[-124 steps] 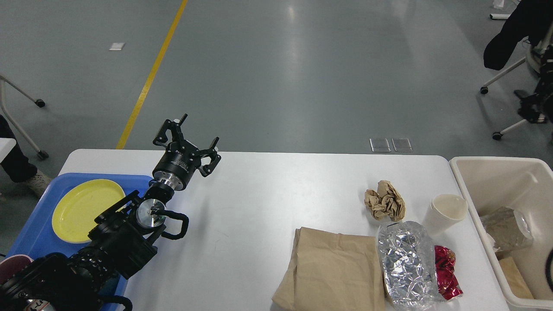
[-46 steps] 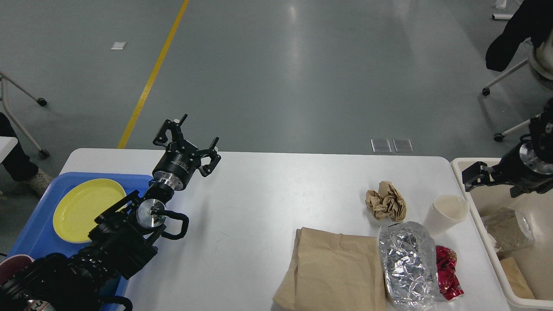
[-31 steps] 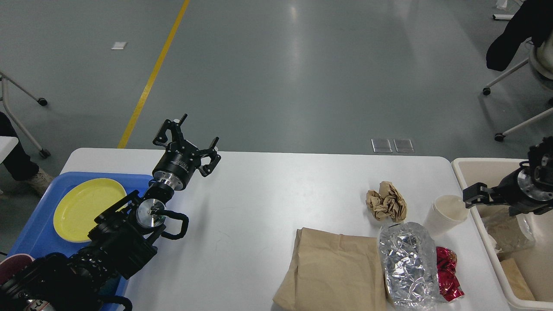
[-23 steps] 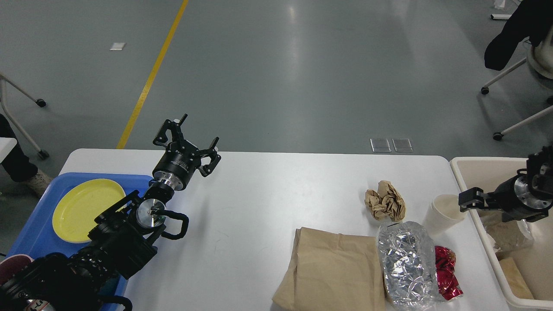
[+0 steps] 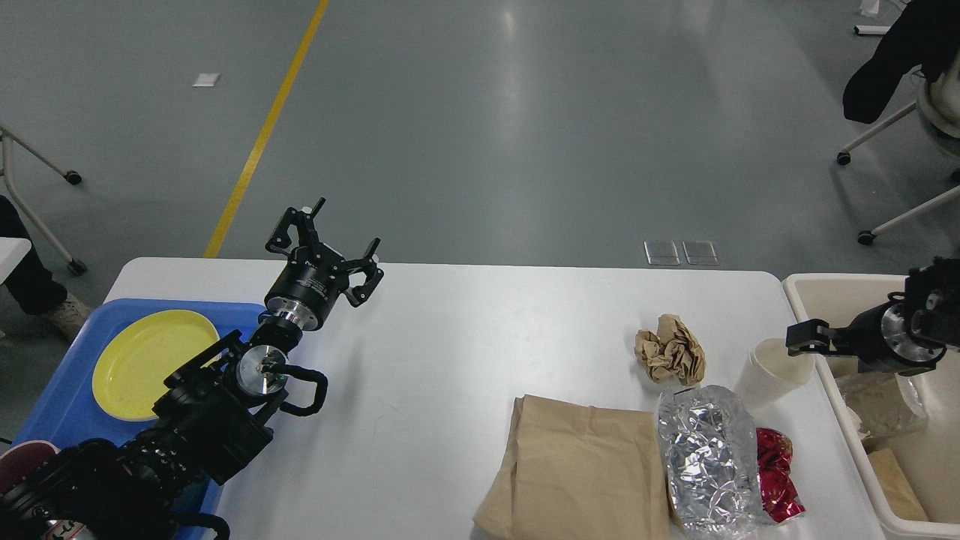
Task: Tidy desktop
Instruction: 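Reach the right gripper to the white paper cup and grasp it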
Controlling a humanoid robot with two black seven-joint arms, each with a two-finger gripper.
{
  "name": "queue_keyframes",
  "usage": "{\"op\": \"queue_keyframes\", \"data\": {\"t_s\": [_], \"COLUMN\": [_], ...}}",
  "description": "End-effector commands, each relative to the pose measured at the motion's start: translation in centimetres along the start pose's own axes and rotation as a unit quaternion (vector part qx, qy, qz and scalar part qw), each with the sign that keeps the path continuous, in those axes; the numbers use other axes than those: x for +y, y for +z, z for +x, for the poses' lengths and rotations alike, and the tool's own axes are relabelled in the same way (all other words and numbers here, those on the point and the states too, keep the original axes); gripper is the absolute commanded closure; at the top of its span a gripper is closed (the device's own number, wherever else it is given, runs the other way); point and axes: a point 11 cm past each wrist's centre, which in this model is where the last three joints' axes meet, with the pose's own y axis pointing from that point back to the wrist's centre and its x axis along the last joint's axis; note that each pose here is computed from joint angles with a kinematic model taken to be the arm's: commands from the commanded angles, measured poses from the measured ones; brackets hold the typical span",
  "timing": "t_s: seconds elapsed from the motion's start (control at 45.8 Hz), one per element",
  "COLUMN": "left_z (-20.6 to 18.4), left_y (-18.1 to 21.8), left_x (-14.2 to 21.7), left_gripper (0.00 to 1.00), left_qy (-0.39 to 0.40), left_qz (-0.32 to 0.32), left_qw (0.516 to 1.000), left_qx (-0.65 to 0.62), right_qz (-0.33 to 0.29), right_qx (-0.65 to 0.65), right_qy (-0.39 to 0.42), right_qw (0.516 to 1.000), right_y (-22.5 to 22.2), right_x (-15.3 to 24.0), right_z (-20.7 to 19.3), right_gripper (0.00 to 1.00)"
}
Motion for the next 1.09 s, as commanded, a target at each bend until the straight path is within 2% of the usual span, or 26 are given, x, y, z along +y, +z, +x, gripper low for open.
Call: {"op": "queue_keyframes", "data": {"t_s": [0.0,0.219,0.284,0.35,0.437,0.525,0.546,0.59,0.831,1.071], "left_z": [0.0,0.0,0.0,0.0,0.0,0.0,0.0,0.0,0.0,0.0], "left_y": [0.0,0.0,0.0,0.0,0.0,0.0,0.0,0.0,0.0,0.0], "left_x": [0.0,0.0,0.0,0.0,0.0,0.0,0.0,0.0,0.0,0.0], "left_gripper": [0.02,0.02,0.02,0.02,0.02,0.02,0.02,0.02,0.02,0.02], "left_qy": [0.000,0.000,0.000,0.000,0.000,0.000,0.000,0.000,0.000,0.000], "left_qz": [0.000,0.000,0.000,0.000,0.000,0.000,0.000,0.000,0.000,0.000], "left_qw": [1.000,1.000,1.000,1.000,1.000,1.000,1.000,1.000,1.000,1.000], "left_qx": [0.000,0.000,0.000,0.000,0.000,0.000,0.000,0.000,0.000,0.001], "right_qz": [0.005,0.008,0.007,0.010,0.013,0.012,0.012,0.013,0.016,0.020], "right_qx": [-0.023,-0.022,-0.028,-0.054,-0.085,-0.088,-0.089,-0.091,-0.100,-0.108], "right_qy": [0.014,0.027,0.041,0.052,0.045,0.039,0.039,0.037,0.027,-0.044], "right_qw": [1.000,0.999,0.999,0.997,0.995,0.995,0.995,0.995,0.994,0.993], "right_y": [0.3,-0.1,0.0,0.2,0.4,0.5,0.5,0.4,0.6,0.7], "right_x": [-1.2,-2.2,-2.2,-2.4,-2.7,-2.8,-2.8,-2.8,-2.2,-0.6], "right_z": [-1.0,-1.2,-0.8,-0.8,-1.5,-1.8,-1.8,-1.9,-1.5,-1.5], "right_gripper": [0.00,0.02,0.07,0.21,0.55,0.81,0.91,0.99,1.00,1.00]}}
